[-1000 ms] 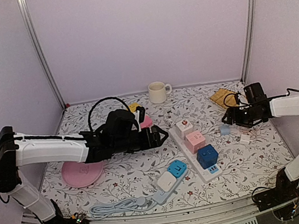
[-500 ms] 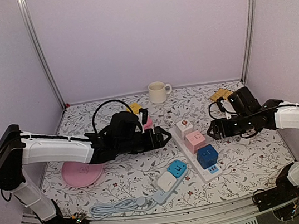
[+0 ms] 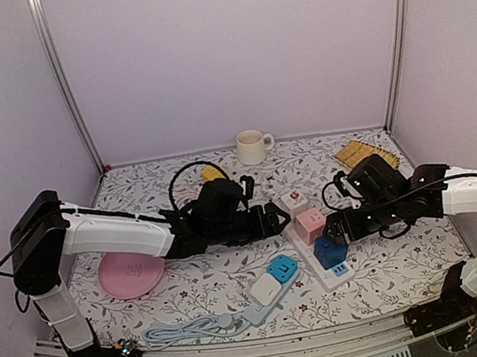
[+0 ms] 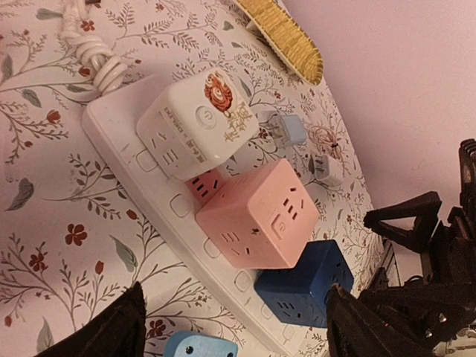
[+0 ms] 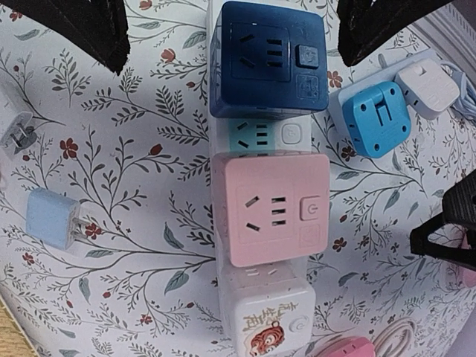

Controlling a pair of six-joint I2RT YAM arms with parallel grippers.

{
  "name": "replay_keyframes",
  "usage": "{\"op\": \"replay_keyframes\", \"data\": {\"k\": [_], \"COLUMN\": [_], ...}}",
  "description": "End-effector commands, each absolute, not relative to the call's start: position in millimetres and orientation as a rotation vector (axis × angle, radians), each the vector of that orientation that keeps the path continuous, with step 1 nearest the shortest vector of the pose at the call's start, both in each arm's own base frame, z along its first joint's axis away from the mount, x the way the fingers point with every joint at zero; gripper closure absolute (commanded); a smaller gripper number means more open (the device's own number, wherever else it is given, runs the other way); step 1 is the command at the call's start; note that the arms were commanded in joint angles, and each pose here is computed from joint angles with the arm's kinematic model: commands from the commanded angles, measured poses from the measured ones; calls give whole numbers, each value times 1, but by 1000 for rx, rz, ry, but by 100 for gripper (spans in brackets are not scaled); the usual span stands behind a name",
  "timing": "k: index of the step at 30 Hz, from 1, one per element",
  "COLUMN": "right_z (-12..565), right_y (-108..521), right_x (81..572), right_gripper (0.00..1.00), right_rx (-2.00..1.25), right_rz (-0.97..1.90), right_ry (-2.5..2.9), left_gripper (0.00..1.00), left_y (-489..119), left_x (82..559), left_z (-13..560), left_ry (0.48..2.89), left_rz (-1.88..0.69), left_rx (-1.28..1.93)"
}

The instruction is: Pull the plug off the socket

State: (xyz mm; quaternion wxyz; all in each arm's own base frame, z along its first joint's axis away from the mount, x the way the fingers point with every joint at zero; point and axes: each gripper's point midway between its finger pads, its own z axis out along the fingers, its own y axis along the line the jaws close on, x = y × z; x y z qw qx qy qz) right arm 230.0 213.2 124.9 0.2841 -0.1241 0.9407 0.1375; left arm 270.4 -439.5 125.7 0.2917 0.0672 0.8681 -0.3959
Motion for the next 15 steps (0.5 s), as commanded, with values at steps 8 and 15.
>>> {"op": "replay_keyframes", "data": {"k": [8, 15], "right_z": [108, 98], "right_y": [228, 238], "right_x": [220, 218], "right_gripper": [0, 10], "right_rx": [-379, -418], "right_rz": [216, 172], "right_ry": [2572, 2589], "left_gripper": [16, 16], "left_y": [-471, -486], "left_x": [268, 278], "left_z": [122, 101], "left_ry": [2322, 2376], "left_rz": [-1094, -1051], "left_rx": [220, 219]}}
